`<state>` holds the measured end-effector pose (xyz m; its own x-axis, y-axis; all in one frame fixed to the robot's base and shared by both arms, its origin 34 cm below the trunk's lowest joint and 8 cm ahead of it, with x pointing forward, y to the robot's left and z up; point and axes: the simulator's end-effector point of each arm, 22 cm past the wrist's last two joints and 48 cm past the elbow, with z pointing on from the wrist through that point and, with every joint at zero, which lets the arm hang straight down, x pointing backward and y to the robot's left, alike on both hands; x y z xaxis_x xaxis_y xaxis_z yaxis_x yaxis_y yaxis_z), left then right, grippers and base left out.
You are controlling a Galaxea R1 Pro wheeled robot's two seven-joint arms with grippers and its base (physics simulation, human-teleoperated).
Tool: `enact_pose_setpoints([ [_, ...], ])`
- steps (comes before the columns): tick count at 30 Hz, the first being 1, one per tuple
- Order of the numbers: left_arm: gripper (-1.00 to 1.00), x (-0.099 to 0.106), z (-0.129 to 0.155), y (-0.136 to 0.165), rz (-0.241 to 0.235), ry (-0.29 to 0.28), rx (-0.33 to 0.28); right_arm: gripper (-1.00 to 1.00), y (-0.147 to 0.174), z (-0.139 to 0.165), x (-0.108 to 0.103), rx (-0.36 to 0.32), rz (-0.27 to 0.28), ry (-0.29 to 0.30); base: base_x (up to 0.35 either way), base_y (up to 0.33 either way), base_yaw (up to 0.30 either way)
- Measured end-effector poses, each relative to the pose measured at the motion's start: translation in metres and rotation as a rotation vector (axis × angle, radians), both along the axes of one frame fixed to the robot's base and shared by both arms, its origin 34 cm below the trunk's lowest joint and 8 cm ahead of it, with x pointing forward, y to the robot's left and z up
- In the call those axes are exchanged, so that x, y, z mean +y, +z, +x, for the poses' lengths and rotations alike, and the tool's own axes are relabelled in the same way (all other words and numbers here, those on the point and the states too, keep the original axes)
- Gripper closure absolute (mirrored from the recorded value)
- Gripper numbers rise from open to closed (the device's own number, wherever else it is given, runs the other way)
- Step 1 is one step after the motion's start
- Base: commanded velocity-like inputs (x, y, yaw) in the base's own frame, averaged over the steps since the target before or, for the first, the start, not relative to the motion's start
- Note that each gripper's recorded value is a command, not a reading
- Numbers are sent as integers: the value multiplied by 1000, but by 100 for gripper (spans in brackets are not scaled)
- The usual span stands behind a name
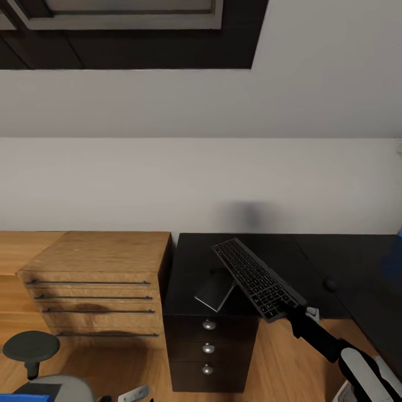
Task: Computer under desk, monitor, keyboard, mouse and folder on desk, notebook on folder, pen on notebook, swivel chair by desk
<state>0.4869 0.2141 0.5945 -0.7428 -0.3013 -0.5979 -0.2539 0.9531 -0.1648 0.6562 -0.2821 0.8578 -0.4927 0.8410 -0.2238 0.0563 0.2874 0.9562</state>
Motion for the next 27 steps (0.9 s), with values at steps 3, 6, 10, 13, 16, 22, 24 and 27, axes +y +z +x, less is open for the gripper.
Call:
enact_pose_setpoints([
  [3,-100,0,0,0,0,0,1,100,-1,0,0,2,-1,0,0,0,-236],
  [6,-100,0,-1,-1,0,0,3,100,-2,0,0,5,-2,1,0,0,-202],
  [10,-100,0,-1,-1,0,-1,4,100,-3,0,-1,6,0,0,0,0,-77],
  [13,-100,0,-1,-2,0,-1,4,100,-3,0,-1,7,-1,-1,0,0,-13],
  [16,-100,0,-1,-2,0,-1,5,100,-3,0,-1,7,-1,-1,0,0,-4],
  [22,-100,0,-1,-1,0,0,4,100,-3,0,-2,8,-3,-3,-1,0,-9],
  [24,-100,0,-1,-1,0,0,3,100,-4,0,-2,8,-3,-2,-75,0,-89],
  [27,-100,0,-1,-2,0,-1,4,100,-4,0,-2,8,-3,-2,-200,0,-172],
])
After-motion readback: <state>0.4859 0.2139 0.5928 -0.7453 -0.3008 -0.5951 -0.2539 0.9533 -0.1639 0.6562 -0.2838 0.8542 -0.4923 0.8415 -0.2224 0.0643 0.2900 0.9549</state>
